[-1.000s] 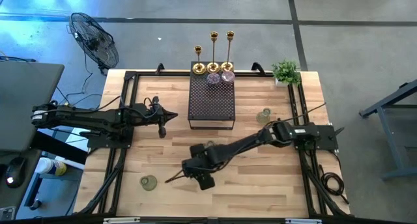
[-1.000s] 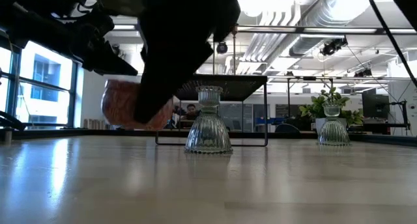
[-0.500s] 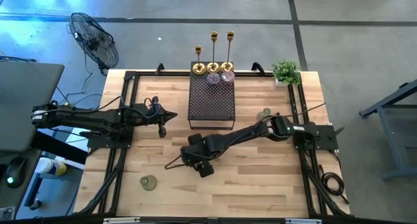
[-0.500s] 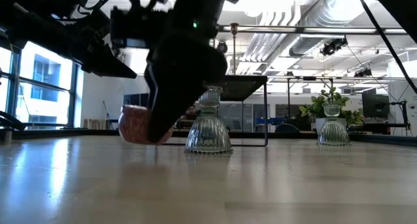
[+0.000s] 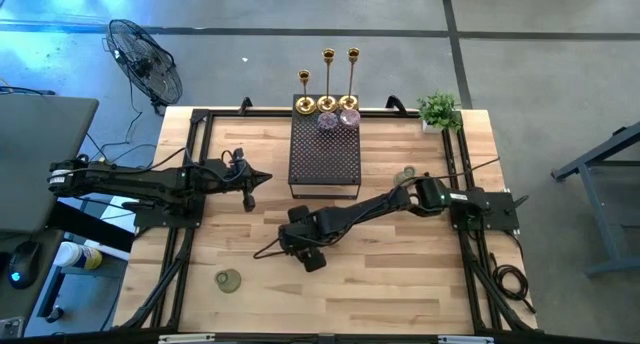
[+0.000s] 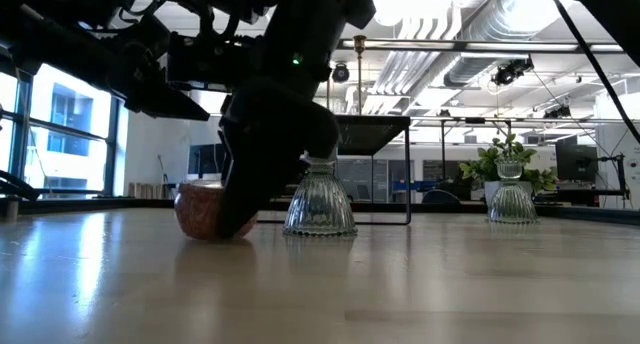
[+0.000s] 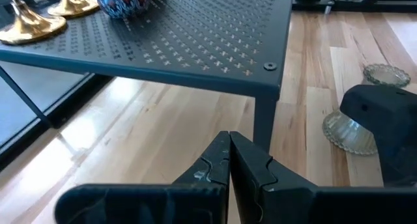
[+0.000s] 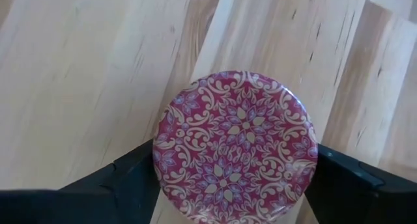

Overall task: Pick & Place candle stick holders
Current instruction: Put the pink scented candle on the shelf

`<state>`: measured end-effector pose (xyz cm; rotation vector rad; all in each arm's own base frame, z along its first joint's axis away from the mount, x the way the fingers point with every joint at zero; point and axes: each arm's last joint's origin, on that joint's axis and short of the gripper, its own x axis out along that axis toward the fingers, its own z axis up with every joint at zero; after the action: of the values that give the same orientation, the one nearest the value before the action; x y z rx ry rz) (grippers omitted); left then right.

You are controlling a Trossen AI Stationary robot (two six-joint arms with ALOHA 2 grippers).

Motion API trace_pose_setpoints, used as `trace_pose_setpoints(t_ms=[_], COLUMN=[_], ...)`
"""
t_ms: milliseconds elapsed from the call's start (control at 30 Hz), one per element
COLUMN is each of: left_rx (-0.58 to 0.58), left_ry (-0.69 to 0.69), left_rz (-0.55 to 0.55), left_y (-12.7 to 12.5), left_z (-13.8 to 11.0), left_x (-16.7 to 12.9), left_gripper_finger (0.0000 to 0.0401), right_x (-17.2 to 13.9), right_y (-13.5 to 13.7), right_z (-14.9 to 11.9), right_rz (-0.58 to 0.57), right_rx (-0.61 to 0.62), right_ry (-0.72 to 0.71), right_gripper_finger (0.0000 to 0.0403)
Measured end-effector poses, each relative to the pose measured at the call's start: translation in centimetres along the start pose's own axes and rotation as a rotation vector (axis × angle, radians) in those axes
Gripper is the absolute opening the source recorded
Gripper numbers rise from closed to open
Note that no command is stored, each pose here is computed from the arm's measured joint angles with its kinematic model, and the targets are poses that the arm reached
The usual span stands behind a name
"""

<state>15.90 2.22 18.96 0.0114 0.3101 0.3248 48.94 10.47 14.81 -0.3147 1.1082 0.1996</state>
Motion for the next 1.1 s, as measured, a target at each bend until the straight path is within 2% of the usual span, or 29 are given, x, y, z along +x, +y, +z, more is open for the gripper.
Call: trace_pose_setpoints(t_ms=[200, 367, 467, 600, 700, 800, 967, 1100], left_rx=[-0.03, -0.033, -0.032, -0.031, -0.028, -0.024, -0.053, -0.099], left_ry=[0.037, 0.07, 0.075, 0.077, 0.091, 0.11, 0.117, 0.112], left_rz=[-0.015, -0.014, -0.014, -0.014, -0.014, -0.011, -0.061, -0.082], left_y=[0.0, 0.0, 0.0, 0.0, 0.0, 0.0, -0.2, -0.3], left_z=[-0.4, -0.7, -0.7, -0.8, -0.9, -1.1, -1.1, -1.0], left_x=[0.0, 0.0, 0.0, 0.0, 0.0, -0.1, -0.1, -0.1], left_gripper_finger=[0.0001, 0.0001, 0.0001, 0.0001, 0.0001, 0.0001, 0.0001, 0.0001], right_x=[-0.4, -1.5, -3.8, -8.3, -11.9, -14.2, -14.9, -14.8], right_y=[-0.2, -0.2, 0.1, 1.4, 3.4, 5.9, 9.5, 10.3], right_z=[0.8, 1.5, 1.8, 1.8, 1.5, 0.5, -3.3, -7.5], right_rz=[-0.015, -0.013, -0.018, -0.081, -0.11, -0.159, -0.191, -0.171], right_rx=[0.006, 0.003, 0.003, 0.019, 0.018, 0.006, 0.03, 0.105], right_ry=[-0.052, -0.064, -0.027, 0.047, 0.039, -0.003, -0.196, -0.399], right_gripper_finger=[0.0343, 0.0349, 0.0346, 0.0324, 0.029, 0.0241, 0.0135, 0.0045])
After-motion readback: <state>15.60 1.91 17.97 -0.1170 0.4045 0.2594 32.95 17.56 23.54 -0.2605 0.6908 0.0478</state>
